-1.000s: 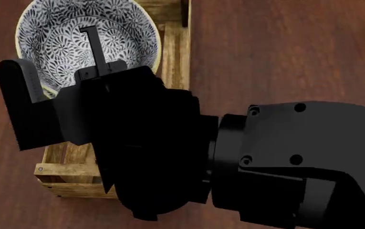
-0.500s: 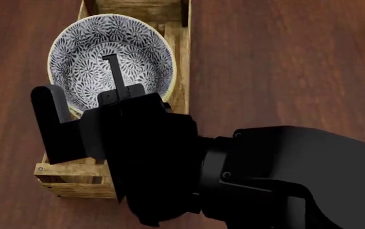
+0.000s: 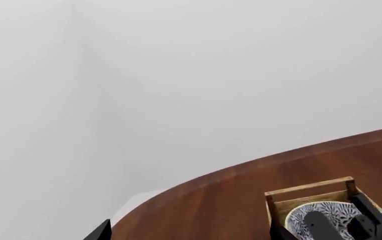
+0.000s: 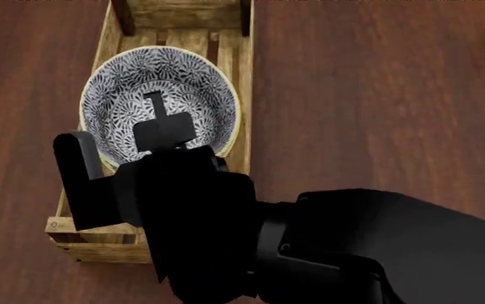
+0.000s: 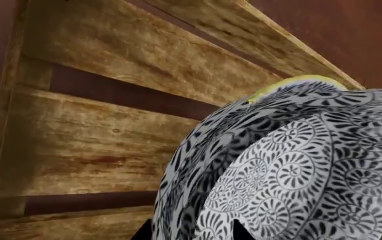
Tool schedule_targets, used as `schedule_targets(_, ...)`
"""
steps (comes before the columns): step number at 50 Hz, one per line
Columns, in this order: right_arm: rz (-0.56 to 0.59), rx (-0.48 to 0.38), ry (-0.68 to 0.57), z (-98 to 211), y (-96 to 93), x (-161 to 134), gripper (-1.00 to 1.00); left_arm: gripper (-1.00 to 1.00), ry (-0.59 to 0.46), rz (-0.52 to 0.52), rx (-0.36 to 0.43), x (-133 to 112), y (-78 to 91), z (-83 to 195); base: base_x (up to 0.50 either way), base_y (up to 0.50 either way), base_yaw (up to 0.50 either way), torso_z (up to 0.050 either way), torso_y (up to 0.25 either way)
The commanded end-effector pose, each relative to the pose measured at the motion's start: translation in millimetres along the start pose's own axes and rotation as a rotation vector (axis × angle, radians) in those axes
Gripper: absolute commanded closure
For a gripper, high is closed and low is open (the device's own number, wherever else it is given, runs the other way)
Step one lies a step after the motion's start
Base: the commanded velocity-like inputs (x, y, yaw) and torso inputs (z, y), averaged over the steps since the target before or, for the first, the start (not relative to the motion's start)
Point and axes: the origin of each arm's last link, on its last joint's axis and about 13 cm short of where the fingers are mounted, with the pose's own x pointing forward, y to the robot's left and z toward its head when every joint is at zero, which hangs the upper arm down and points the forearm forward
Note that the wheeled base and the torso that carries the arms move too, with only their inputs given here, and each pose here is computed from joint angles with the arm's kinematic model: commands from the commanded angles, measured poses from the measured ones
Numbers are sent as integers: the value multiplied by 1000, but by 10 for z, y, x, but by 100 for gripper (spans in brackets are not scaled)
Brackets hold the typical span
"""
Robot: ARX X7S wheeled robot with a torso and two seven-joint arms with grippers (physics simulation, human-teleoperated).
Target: Stack the left bowl on the right bowl and place them in the tray.
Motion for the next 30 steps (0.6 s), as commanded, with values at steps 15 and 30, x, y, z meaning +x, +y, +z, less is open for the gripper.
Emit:
schedule_targets(15,-26,-24,6,-8,-1,-33,-100,-100,-17,0,3,-43,10,30,1,0,0,0,-1)
schedule_targets(30,-26,-34,-49,64,-39,-289,-100,-100,-52,0,12,-160,39,110,0,0,0,0,0)
